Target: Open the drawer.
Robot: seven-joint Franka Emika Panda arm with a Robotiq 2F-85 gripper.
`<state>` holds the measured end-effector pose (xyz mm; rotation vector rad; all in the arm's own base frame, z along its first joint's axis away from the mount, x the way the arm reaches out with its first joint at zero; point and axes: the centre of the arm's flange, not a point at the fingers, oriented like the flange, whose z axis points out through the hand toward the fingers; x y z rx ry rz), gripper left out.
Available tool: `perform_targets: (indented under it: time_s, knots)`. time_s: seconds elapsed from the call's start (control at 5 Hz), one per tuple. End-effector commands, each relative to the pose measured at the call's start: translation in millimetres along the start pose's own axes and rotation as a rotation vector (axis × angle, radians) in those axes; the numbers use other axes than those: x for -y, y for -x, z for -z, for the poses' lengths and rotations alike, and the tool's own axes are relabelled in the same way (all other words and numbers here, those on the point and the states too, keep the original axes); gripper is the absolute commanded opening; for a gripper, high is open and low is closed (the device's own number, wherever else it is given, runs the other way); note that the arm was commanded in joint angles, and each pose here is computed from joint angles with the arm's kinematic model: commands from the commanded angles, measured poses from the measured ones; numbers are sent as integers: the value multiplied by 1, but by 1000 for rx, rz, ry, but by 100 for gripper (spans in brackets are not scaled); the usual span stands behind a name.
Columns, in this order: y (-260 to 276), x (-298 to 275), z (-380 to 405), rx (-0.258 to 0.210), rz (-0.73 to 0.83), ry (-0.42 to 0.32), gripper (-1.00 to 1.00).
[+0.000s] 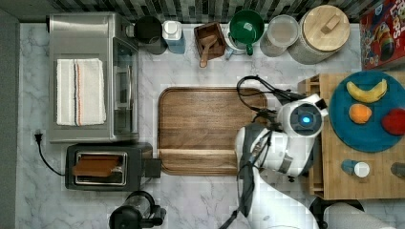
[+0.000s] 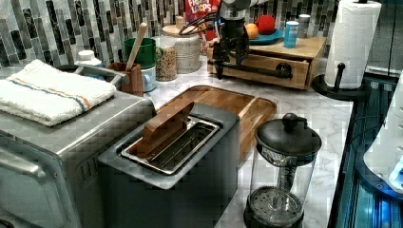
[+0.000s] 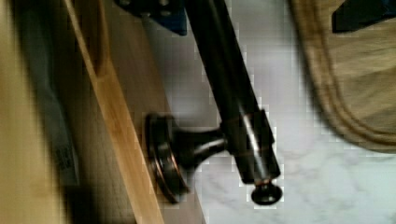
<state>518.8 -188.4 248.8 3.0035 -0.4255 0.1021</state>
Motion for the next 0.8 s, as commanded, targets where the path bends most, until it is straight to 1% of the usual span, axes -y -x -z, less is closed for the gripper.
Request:
perform_targets:
  time_s: [0.2,0.4,0.6,0.8]
  knots:
    - [81,204,14,-3,231,-75,100]
    - [93,213,24,-1,237,-77,100]
    - [92,222,24,-28,224,-73,100]
    - [84,232,20,-45,195,-84,100]
